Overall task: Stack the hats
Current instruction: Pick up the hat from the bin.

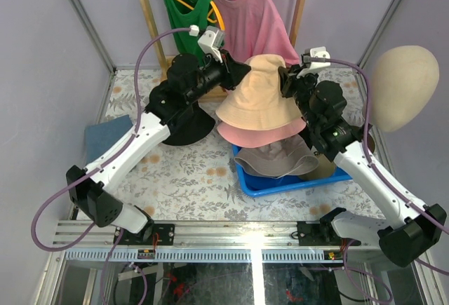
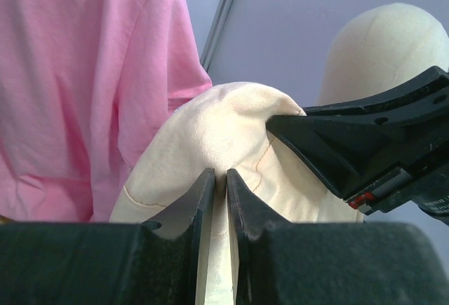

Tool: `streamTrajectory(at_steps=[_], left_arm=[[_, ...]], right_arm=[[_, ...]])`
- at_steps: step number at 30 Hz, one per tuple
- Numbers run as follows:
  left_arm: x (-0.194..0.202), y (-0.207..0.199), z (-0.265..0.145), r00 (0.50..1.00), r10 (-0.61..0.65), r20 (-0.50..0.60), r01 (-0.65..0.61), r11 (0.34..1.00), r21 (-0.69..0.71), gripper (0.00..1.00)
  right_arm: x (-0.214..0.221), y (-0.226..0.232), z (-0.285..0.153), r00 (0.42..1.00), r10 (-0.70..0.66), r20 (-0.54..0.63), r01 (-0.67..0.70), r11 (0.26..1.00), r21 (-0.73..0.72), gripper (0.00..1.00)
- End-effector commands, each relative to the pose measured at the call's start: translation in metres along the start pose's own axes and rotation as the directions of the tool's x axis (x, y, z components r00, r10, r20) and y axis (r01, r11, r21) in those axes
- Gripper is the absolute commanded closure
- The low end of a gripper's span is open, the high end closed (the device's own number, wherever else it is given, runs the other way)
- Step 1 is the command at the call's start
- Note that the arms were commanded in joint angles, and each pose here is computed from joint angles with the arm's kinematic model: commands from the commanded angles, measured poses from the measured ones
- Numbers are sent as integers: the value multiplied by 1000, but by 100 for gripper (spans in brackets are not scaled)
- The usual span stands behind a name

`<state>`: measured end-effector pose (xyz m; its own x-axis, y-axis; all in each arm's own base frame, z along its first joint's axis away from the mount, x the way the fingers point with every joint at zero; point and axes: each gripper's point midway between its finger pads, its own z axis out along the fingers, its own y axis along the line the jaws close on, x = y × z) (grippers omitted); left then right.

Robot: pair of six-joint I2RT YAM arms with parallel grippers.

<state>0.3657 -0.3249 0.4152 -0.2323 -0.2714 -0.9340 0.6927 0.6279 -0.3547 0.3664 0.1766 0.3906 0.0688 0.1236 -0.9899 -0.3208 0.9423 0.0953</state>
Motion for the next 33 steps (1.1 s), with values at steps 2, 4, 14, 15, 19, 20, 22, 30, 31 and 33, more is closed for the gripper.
streamTrajectory(at_steps=[2,4,14,15,19,20,22,30,31,33], left_arm=[[-47,-9,-13,985,69,156,-67,998,-18,89],[-52,-7,-16,982,78,169,-73,997,-35,90],[-59,4,-24,979,101,178,-83,991,-106,81],[-59,8,-25,979,97,177,-76,990,-119,73],[-65,20,-34,977,74,199,-43,987,-157,53],[-68,23,-38,976,68,207,-34,986,-165,52],[-73,28,-45,973,63,222,-22,983,-180,51],[-96,46,-81,954,89,286,7,948,-317,50],[-99,49,-87,950,93,298,14,940,-340,49],[-106,54,-100,943,101,318,31,921,-387,49]], right_arm=[[-61,10,10,986,18,163,-11,999,-42,83],[-64,14,14,985,23,172,-13,998,-56,83],[-77,36,35,981,47,187,-22,991,-134,85],[-78,38,36,981,48,190,-21,990,-142,85],[-84,49,44,977,60,204,-24,984,-174,86],[-86,53,46,977,62,206,-23,983,-184,86],[-91,64,49,974,68,216,-22,978,-208,86],[-108,116,63,962,102,253,-22,953,-303,87],[-111,123,65,960,108,258,-22,949,-314,87],[-119,137,67,953,126,275,-26,940,-340,87]])
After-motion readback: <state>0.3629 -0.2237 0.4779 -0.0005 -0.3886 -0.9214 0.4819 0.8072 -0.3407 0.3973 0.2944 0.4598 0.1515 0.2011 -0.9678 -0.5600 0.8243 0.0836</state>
